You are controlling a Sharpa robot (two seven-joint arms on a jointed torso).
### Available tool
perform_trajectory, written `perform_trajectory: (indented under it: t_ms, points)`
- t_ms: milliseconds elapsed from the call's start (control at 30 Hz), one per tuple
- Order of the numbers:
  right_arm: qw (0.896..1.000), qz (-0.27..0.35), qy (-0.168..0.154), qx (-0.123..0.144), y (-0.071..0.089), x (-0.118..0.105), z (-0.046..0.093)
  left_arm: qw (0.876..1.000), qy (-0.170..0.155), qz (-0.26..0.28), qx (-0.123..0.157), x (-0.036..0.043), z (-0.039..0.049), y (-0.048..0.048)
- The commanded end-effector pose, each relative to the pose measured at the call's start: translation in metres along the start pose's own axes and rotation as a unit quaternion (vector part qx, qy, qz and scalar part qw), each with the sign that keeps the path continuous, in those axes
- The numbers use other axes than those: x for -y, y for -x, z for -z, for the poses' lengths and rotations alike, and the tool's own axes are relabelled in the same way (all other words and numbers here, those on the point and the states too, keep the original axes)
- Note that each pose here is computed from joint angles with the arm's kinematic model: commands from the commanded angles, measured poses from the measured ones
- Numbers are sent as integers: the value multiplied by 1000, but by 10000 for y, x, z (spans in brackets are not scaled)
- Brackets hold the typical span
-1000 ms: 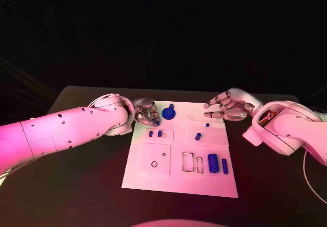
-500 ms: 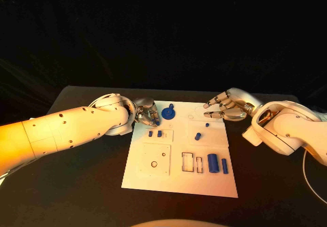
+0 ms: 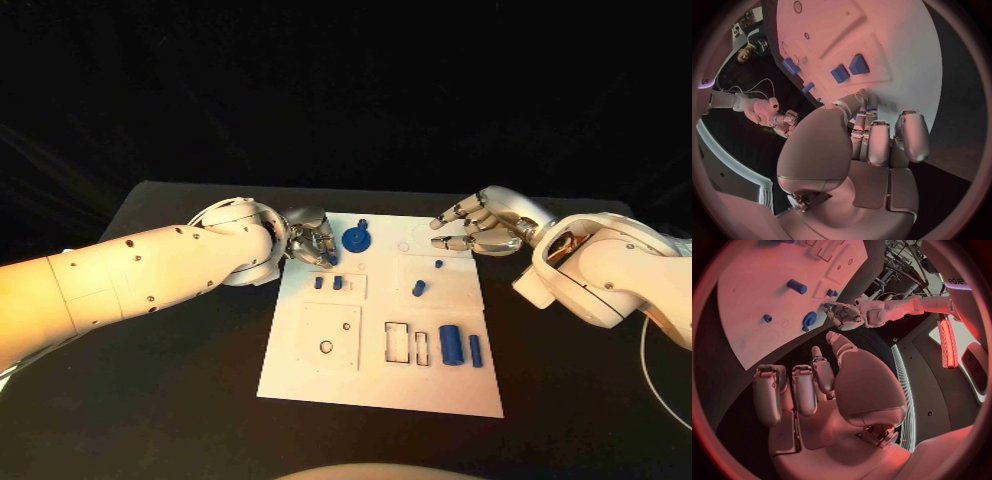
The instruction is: Assemble the parts on the task board
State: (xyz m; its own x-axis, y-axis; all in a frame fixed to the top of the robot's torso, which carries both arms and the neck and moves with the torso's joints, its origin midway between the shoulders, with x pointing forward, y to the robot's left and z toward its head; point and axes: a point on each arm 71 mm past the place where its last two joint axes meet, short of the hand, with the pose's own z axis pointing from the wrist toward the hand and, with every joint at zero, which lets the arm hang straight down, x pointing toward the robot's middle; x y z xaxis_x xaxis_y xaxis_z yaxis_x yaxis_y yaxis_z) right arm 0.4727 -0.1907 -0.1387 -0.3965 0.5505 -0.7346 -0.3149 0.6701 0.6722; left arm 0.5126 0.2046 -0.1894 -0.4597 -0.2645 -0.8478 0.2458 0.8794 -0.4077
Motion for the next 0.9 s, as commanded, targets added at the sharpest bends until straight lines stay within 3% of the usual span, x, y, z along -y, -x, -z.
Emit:
perform_trajectory:
  t_ms: [33, 600, 900]
  points:
    - [1000, 2, 2, -9, -16, -3, 0, 1000, -1, -2, -7, 11, -2, -9]
    - [1000, 2, 0, -8, -9, 9, -1, 1000, 4, 0, 1, -25, 13, 12]
    - [1000, 5, -5, 1, 31, 56, -5, 999, -12, 25, 25, -54, 58, 62]
